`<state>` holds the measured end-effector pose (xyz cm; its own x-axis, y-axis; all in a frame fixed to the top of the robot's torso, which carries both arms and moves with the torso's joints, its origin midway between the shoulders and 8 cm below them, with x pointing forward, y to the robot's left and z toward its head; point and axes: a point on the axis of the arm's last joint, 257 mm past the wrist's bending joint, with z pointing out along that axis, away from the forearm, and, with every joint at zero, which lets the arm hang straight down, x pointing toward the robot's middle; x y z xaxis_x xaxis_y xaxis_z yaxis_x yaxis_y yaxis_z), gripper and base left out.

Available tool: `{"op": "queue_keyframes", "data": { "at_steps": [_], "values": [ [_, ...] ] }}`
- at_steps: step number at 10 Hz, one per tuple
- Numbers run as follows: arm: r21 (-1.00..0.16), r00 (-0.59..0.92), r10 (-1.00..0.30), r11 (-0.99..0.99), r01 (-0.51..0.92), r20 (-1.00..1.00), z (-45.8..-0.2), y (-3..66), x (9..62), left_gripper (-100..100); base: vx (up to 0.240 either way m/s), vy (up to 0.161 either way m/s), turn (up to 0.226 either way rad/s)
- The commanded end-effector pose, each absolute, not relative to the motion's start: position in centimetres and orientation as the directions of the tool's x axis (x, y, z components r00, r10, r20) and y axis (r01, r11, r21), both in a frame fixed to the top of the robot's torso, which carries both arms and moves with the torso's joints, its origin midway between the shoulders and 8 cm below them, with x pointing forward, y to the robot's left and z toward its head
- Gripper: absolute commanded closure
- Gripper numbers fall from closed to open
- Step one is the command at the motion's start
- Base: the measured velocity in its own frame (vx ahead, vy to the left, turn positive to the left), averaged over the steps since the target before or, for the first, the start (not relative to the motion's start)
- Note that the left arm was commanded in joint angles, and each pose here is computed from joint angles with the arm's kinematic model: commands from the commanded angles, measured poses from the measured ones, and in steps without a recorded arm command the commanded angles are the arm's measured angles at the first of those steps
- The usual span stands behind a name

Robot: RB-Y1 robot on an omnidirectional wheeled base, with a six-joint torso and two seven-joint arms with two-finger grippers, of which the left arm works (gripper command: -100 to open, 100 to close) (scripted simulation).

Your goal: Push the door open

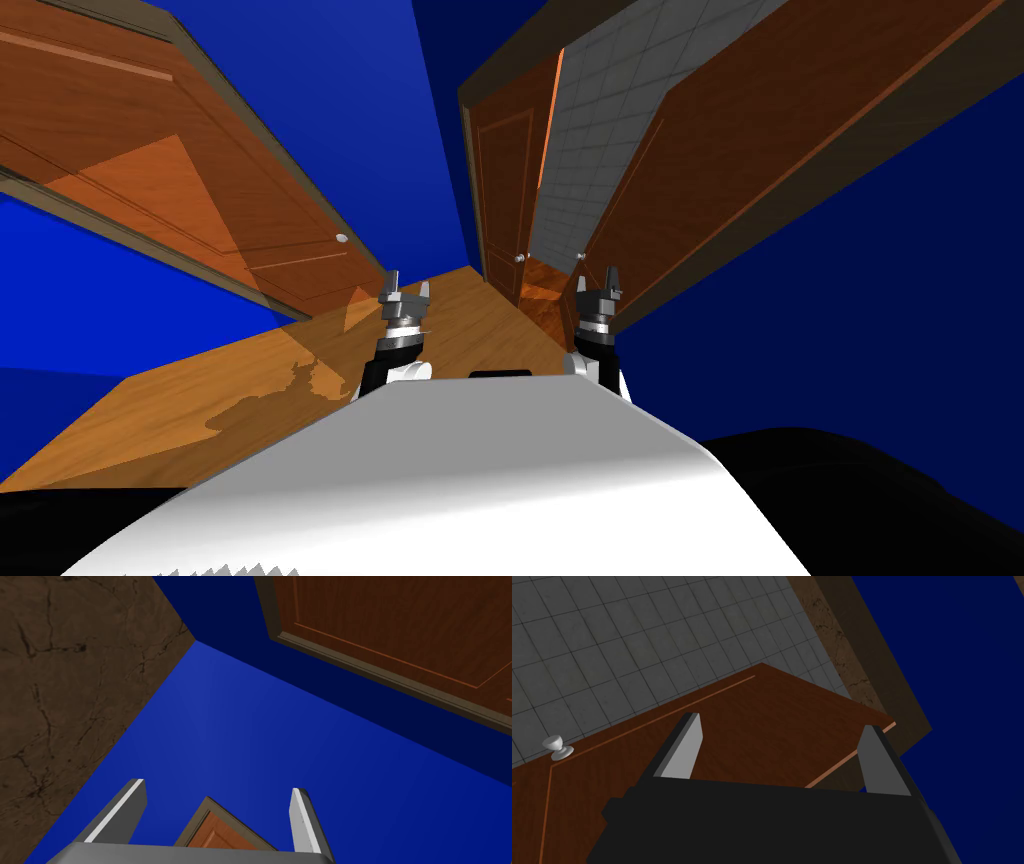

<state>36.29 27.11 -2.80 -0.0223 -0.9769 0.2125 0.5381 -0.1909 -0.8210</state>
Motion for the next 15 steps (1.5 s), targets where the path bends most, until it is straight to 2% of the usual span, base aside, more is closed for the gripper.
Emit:
{"op": "queue_keyframes", "data": {
  "at_steps": [1, 11, 15],
  "values": [
    [-0.82, -0.038, -0.971, -0.22, 0.528, 0.236, -3.6, 27.0, 36.7, -100, 0.077, 0.028, -0.176],
    [-0.782, -0.13, -0.893, -0.441, 0.442, 0.43, -10.0, 26.7, 39.6, -100, 0.134, 0.06, -0.182],
    [-0.758, -0.147, -0.859, -0.504, 0.413, 0.491, -12.1, 26.6, 40.4, -100, 0.08, 0.048, -0.154]
  ]
}}
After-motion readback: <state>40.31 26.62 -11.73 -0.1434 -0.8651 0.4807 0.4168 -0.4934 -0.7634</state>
